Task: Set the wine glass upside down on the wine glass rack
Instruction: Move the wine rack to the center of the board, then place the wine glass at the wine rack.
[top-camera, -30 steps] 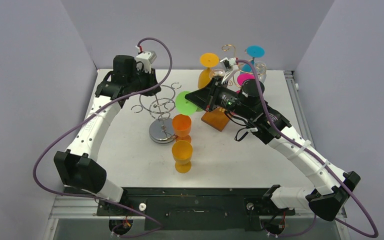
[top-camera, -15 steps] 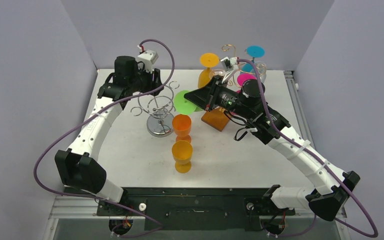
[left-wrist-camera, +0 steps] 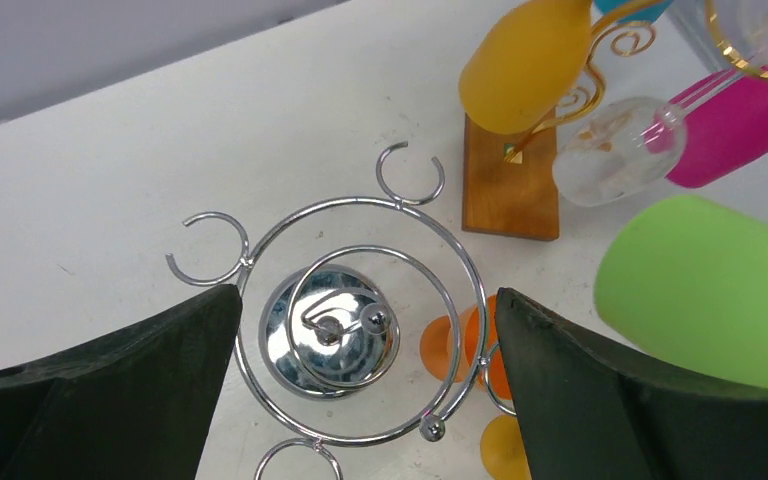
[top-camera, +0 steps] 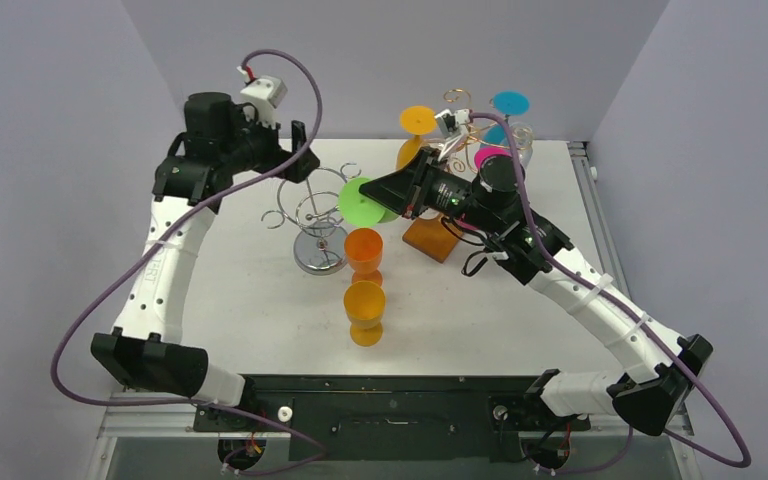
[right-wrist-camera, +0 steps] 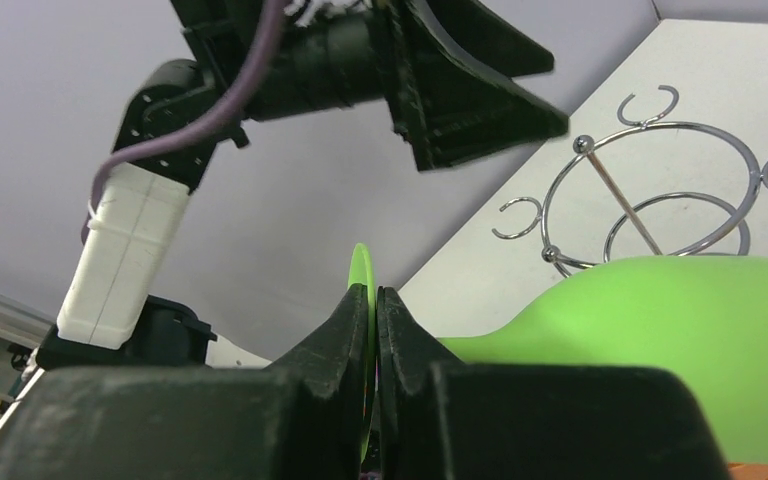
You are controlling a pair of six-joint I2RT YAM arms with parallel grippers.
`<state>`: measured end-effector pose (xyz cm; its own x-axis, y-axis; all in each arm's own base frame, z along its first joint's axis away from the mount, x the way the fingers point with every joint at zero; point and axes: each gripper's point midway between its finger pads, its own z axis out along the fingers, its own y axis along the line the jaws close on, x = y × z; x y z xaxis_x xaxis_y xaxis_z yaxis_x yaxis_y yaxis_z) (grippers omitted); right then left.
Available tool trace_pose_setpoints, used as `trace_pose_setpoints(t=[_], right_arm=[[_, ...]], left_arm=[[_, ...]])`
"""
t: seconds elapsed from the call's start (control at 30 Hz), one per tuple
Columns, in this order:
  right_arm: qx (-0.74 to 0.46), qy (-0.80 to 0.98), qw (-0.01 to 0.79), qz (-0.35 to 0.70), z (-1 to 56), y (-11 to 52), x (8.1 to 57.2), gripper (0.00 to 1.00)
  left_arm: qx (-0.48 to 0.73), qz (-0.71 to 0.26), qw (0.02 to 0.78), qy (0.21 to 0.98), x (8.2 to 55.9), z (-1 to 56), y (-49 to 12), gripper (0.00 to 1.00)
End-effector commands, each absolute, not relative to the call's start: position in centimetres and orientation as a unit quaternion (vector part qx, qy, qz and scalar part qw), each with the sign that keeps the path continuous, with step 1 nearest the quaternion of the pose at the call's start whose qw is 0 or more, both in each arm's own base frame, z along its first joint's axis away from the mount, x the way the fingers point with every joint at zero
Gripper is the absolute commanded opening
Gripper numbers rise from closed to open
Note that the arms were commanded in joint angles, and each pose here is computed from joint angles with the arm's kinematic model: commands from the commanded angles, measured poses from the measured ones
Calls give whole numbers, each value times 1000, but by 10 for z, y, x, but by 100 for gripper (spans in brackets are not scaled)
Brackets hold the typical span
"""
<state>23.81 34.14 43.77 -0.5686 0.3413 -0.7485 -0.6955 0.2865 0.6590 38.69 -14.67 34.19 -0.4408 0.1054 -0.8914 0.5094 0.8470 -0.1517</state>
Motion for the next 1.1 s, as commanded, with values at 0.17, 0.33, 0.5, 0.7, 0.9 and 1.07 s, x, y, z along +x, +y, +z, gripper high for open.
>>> trace_pose_setpoints(t=[0.17, 0.33, 0.5, 0.7, 0.9, 1.07], right_arm=[[-157, 624, 444, 624, 475, 363, 229, 0], [-162, 614, 436, 638, 483, 376, 235, 0], [-163, 597, 429, 658, 497, 387, 239, 0], [-164, 583, 421, 676, 505, 396, 242, 0], [-162, 578, 416, 683, 508, 402, 245, 0], [-170, 571, 411, 691, 515, 408, 241, 0]], left_arm=[[164, -339, 523, 764, 334, 463, -123, 96], [199, -428, 479, 740, 289, 472, -143, 93], [205, -460, 467, 727, 269, 477, -151, 82], [200, -506, 438, 715, 253, 474, -159, 70], [205, -540, 435, 691, 239, 485, -166, 60], [198, -550, 432, 686, 242, 487, -167, 34]])
